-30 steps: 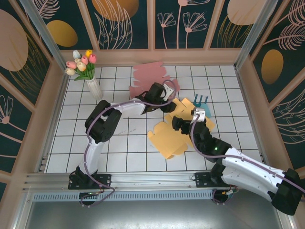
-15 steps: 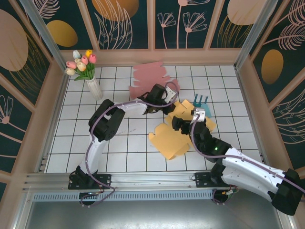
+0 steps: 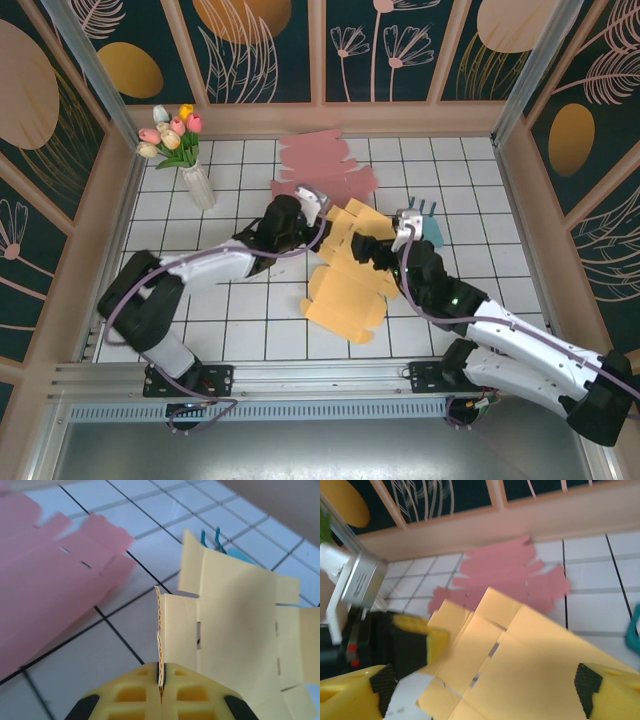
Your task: Fold the paper box
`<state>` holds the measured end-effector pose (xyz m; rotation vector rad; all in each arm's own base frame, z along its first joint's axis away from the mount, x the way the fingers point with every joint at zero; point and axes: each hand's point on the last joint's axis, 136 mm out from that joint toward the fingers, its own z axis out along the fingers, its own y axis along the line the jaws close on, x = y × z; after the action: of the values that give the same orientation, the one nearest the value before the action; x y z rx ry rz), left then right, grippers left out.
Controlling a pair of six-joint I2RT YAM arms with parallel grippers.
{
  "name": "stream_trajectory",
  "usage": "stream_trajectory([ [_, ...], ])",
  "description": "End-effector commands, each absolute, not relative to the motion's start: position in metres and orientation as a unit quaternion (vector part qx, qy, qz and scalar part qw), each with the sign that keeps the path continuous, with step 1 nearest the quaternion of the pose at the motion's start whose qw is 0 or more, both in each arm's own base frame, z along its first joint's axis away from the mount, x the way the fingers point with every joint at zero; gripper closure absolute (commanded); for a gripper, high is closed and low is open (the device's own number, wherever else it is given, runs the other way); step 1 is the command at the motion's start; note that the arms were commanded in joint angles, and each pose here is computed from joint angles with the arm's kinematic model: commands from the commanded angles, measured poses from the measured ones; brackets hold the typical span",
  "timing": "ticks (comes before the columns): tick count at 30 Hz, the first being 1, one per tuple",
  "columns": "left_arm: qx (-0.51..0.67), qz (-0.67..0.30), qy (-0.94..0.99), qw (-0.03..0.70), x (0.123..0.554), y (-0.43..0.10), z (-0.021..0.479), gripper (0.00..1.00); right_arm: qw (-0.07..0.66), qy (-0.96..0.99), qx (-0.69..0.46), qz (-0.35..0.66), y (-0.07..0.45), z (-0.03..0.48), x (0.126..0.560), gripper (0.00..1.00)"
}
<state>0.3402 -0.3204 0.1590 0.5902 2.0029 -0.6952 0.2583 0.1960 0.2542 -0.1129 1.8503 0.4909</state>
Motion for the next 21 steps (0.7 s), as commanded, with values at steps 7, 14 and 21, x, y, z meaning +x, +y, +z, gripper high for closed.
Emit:
stream_trajectory([
  [7,0.100,-0.259,0.747,0.605,0.310,-0.228,0.234,1.00,0.622,0.687,-0.345,0.149,0.279,0.334,0.278,0.22],
  [14,0.067,-0.256,0.666,0.697,0.271,-0.175,0.258,1.00,0.560,0.600,-0.565,0.079,0.308,0.320,0.306,0.34],
  [21,0.078,-0.224,0.649,0.723,0.263,-0.161,0.255,1.00,0.481,0.530,-0.697,0.041,0.298,0.305,0.308,0.38],
])
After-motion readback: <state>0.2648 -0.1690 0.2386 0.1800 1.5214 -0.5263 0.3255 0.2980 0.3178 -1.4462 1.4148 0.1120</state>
